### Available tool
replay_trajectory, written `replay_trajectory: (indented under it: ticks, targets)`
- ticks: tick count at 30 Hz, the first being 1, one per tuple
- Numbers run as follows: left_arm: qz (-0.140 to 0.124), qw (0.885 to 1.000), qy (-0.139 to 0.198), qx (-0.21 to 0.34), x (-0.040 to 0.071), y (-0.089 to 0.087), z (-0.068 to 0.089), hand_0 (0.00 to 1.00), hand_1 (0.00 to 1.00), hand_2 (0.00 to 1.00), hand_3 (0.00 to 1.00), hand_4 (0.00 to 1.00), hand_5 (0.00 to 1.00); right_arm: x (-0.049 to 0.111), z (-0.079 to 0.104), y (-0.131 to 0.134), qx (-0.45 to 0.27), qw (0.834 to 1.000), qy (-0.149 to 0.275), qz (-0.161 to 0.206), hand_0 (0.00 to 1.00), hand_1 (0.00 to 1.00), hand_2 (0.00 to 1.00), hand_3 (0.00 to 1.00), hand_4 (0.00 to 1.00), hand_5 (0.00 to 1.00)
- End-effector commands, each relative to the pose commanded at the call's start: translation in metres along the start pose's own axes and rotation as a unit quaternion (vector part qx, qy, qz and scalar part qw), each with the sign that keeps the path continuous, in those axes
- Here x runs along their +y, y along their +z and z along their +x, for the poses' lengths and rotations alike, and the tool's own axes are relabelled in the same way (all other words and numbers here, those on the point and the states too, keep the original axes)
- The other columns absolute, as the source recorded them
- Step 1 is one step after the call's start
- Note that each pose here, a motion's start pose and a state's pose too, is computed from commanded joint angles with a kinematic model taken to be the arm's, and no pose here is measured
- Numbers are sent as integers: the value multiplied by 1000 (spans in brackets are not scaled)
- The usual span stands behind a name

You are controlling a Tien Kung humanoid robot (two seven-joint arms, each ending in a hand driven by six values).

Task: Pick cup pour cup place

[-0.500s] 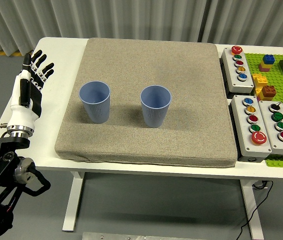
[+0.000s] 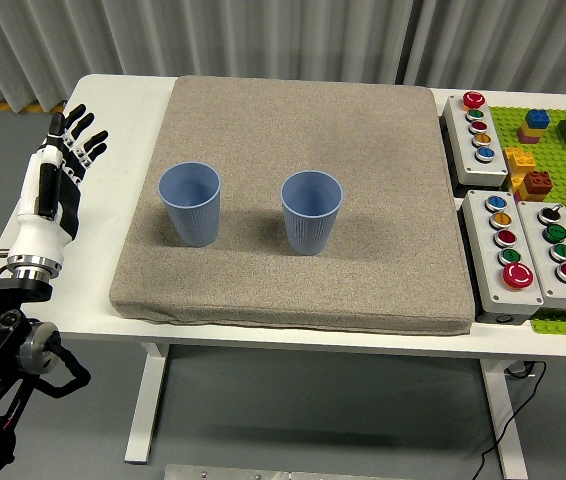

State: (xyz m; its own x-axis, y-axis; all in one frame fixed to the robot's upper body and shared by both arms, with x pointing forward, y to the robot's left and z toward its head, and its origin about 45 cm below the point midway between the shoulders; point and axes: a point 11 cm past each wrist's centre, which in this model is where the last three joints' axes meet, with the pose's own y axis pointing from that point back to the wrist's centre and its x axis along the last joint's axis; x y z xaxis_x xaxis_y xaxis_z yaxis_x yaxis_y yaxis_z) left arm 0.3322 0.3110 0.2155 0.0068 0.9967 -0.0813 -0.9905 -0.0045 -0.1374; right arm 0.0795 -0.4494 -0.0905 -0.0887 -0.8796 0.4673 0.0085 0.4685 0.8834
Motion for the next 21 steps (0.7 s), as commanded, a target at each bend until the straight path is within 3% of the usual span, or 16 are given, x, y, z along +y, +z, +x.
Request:
replay_trajectory:
  ticks: [2,3,8,9,14,15,16,20,21]
  targets:
    - [1,1000,-6,-14,3,0,2,849,836,947,937,933,936,0,0,0,2,1000,0,0,650,654,596,607,2,201]
    - [2,1000,-10,-22,4,0,2,874,868,992,998,998,625,0,1,0,2,1000,0,0,650,654,596,606,2,197]
    - [15,997,-41,-70,15,-5,3,874,868,992,998,998,625,0,1,1,10,1000,0,-1,650,654,596,606,2,197]
    - [19,996,-47,-76,18,-6,2,909,893,998,998,998,515,0,1,2,11,1000,0,-1,651,653,596,606,2,193]
    - [44,987,-90,-126,33,-15,-1,909,893,998,998,998,515,-1,1,3,17,1000,1,-2,651,653,596,606,2,193]
    - [47,985,-95,-133,34,-16,-2,939,942,998,998,998,438,-1,1,3,18,1000,1,-3,651,653,594,605,2,191]
    - [51,983,-102,-144,37,-18,-2,939,942,998,998,998,438,-1,1,3,19,1000,1,-3,651,653,594,605,2,191]
    - [62,977,-115,-171,40,-24,-3,939,942,998,998,998,438,0,1,2,20,1000,1,-2,651,653,594,605,2,191]
    - [64,975,-117,-175,41,-25,-3,950,951,998,998,998,396,0,1,2,21,1000,1,-2,651,653,593,604,2,189]
